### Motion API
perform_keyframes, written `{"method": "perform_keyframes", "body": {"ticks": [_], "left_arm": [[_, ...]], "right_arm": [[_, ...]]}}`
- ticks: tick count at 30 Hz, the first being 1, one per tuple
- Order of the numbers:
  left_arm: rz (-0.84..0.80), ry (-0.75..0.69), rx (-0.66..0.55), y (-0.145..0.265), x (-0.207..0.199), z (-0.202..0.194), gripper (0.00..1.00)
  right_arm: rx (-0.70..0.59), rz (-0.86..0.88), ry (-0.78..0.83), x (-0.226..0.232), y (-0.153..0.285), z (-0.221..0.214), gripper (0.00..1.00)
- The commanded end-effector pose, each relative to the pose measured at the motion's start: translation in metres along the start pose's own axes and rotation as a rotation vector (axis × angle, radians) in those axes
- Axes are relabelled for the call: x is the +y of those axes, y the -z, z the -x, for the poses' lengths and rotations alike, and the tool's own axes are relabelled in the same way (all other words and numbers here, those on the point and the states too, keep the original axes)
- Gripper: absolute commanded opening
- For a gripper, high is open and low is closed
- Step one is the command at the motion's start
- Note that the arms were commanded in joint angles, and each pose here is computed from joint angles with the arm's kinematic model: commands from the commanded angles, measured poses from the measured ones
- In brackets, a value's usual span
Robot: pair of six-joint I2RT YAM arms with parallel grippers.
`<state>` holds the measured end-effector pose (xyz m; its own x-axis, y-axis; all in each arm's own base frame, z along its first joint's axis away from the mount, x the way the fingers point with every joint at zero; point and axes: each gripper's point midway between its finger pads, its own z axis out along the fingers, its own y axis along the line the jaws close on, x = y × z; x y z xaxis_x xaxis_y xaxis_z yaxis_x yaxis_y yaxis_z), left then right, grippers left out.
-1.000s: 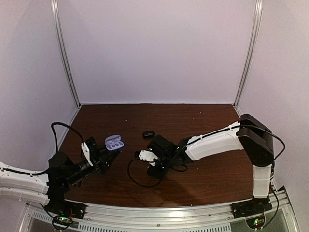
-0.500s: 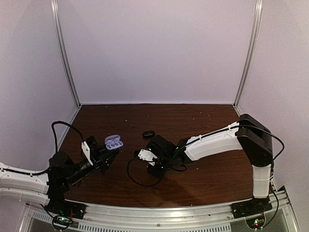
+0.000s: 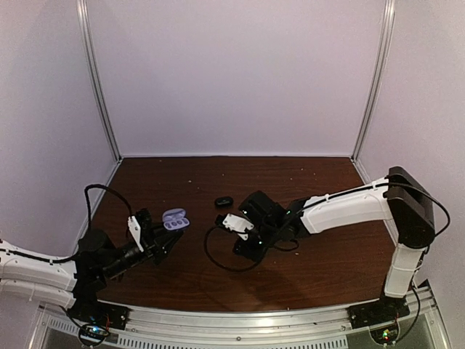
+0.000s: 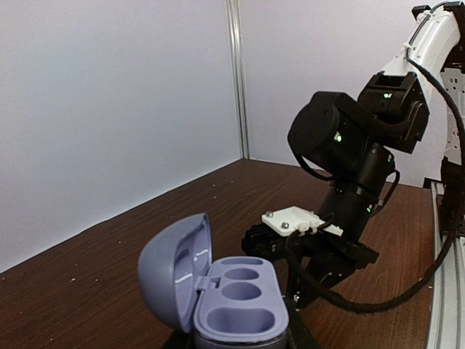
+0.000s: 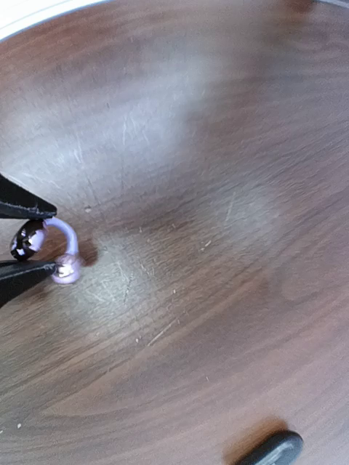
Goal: Insert the wireless bluetooth earbuds into the charging case
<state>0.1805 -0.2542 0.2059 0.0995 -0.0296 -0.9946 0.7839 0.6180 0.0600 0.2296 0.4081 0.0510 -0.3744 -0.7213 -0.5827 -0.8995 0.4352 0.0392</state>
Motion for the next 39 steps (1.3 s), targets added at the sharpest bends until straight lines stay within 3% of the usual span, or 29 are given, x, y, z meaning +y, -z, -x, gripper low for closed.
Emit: {"method": "perform_keyframes", "body": {"ticks": [1,14,25,31,39], "left_arm": [[-0.085,-0.018,-0.082,0.005,-0.014,0.012,0.00],[-0.280,-0.079,-0.108,0.001,-0.045,0.008,0.00],[-0.160,0.059,-0.024,-0.002,-0.007,-0.007,0.00],[-0.144,0.069,-0.029,0.003,-0.003,-0.005,0.00],[-0.117,0.056,-0.043,0.005,0.001,-0.004,0.00]], "right_arm": [[-0.099,0.064,-0.006,0.012,0.042,0.021,0.19],[-0.273,0.139,0.042,0.034,0.136,0.052,0.22],[-0.172,0.118,0.056,0.034,0.061,0.035,0.35],[-0.141,0.159,0.026,0.039,0.028,0.037,0.35],[-0.135,0.219,-0.133,0.052,0.012,0.037,0.34]]}}
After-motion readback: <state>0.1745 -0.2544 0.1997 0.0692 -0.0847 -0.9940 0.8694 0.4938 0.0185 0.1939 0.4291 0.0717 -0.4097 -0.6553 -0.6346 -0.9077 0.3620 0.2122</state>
